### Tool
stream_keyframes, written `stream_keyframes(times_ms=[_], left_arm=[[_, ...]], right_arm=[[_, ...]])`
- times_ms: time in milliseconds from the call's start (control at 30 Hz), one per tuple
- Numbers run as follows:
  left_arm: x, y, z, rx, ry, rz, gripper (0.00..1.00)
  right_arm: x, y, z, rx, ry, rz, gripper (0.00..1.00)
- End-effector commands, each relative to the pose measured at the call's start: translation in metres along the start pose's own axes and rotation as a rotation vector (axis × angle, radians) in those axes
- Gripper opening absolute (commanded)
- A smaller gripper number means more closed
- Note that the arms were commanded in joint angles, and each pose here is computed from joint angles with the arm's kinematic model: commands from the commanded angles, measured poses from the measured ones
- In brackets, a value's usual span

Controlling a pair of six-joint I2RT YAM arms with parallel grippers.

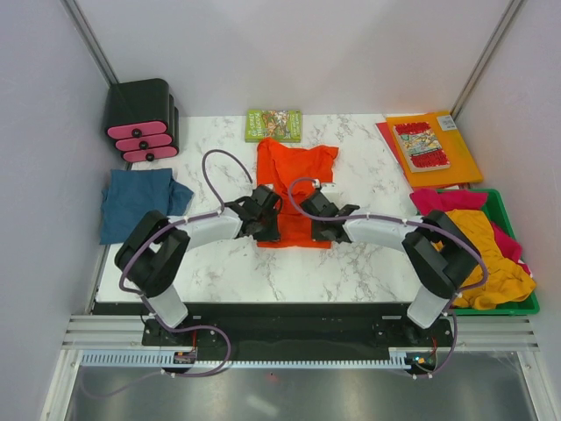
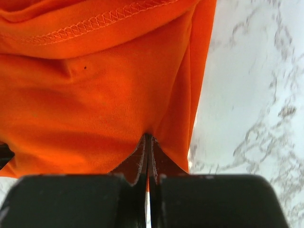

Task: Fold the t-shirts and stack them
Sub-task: Fold the folded rectangular tshirt in 1/3 of the way

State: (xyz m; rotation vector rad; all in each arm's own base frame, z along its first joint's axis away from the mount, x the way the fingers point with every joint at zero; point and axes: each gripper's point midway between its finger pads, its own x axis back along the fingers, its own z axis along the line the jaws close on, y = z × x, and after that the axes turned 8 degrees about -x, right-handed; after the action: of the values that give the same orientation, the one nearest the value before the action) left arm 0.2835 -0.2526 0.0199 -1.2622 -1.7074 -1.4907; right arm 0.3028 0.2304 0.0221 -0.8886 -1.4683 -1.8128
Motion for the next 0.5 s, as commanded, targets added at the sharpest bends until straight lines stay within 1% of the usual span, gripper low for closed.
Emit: stream_keyframes(times_ms=[0,167,233,267,300,367,400,433,467], left_arm=[[0.004,-0.060,0.006,0.011,0.040,0.116,0.24],[0.023,-0.097,0.003,-0.004,0.031,0.134,0.24],[0.031,-0.103,0.004,-0.004,0.030,0.125,0.24],[0.039,-0.107,0.004,-0.001,0.024,0.118,0.25],[0.043,-0.106,0.005,-0.001,0.027,0.100,0.30],[0.058,-0.096,0.002,0.006,0.008,0.048,0.36],[0.063,-0.088,0.003,0.008,0.014,0.014,0.42],[0.069,-0.077,-0.002,0.011,0.002,-0.022,0.44],[0.075,-0.069,-0.005,0.012,-0.006,-0.051,0.47]], right_arm=[[0.017,-0.038,-0.010,0.009,-0.002,0.052,0.00],[0.037,-0.076,-0.018,0.018,0.007,0.098,0.00],[0.049,-0.079,-0.019,0.008,0.022,0.092,0.00],[0.052,-0.082,-0.020,0.004,0.023,0.092,0.00],[0.059,-0.075,-0.021,-0.002,0.027,0.068,0.00],[0.069,-0.056,-0.012,-0.004,0.052,0.017,0.11],[0.077,-0.045,-0.010,0.000,0.058,-0.014,0.17],[0.087,-0.022,0.004,-0.008,0.082,-0.070,0.27],[0.092,-0.011,0.010,0.017,0.089,-0.095,0.31]])
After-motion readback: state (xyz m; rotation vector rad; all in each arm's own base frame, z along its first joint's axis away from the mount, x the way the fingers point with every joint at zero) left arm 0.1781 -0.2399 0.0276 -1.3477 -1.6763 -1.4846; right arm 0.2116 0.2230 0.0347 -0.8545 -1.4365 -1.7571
